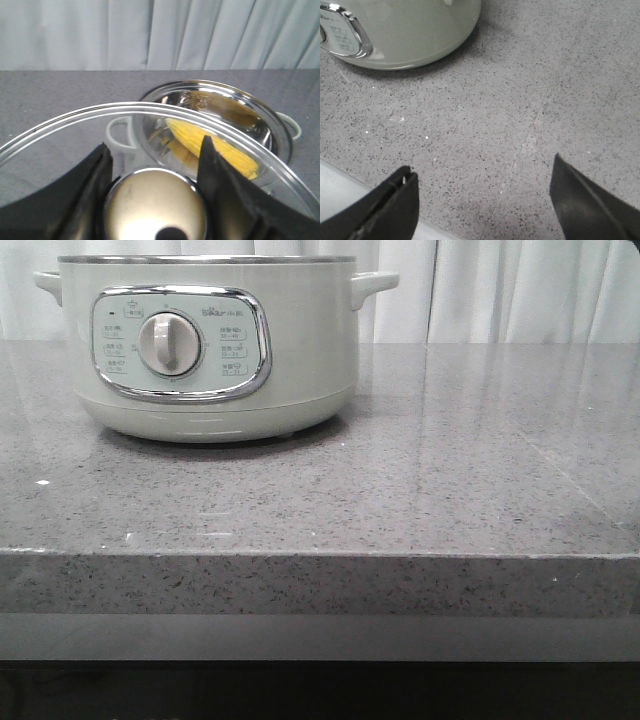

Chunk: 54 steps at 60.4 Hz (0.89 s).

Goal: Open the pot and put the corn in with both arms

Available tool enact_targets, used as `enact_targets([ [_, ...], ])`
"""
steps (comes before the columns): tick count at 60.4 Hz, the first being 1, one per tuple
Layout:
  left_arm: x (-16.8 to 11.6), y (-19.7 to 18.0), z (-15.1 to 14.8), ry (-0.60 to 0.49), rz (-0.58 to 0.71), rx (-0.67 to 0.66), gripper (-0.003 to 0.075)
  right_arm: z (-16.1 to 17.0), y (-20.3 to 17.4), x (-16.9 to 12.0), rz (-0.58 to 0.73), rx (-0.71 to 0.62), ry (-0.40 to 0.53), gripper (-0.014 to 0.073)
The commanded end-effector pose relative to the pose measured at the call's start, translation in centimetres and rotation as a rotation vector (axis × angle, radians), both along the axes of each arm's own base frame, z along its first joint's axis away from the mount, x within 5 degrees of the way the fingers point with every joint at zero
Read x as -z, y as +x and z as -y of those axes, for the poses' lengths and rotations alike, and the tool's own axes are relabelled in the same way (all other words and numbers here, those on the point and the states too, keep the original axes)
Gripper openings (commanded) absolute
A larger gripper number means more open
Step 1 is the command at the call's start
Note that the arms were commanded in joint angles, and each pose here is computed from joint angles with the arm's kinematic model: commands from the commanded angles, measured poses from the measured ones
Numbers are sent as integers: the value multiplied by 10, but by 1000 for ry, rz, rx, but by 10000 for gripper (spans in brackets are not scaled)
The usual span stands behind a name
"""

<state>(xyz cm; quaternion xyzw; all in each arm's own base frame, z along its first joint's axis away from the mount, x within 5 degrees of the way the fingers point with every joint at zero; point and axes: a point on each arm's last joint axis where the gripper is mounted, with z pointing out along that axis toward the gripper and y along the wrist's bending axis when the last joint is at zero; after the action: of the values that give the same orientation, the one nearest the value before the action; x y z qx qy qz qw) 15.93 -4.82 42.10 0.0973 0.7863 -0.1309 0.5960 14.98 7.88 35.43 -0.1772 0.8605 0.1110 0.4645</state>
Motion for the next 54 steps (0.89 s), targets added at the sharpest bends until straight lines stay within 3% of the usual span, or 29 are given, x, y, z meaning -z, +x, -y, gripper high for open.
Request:
enact_targets([
  [1,-35,10,11,-84,189,34,241,0,2,-14,85,-6,36,561],
  [24,-38,86,77,-73,176,164,241,0,2,-14,85,-6,36,561],
  [46,-31,145,107,-60,147,166,241,0,2,-14,85,-6,36,561],
  [54,-24,161,114,-3,161,161,241,0,2,-14,85,-6,36,561],
])
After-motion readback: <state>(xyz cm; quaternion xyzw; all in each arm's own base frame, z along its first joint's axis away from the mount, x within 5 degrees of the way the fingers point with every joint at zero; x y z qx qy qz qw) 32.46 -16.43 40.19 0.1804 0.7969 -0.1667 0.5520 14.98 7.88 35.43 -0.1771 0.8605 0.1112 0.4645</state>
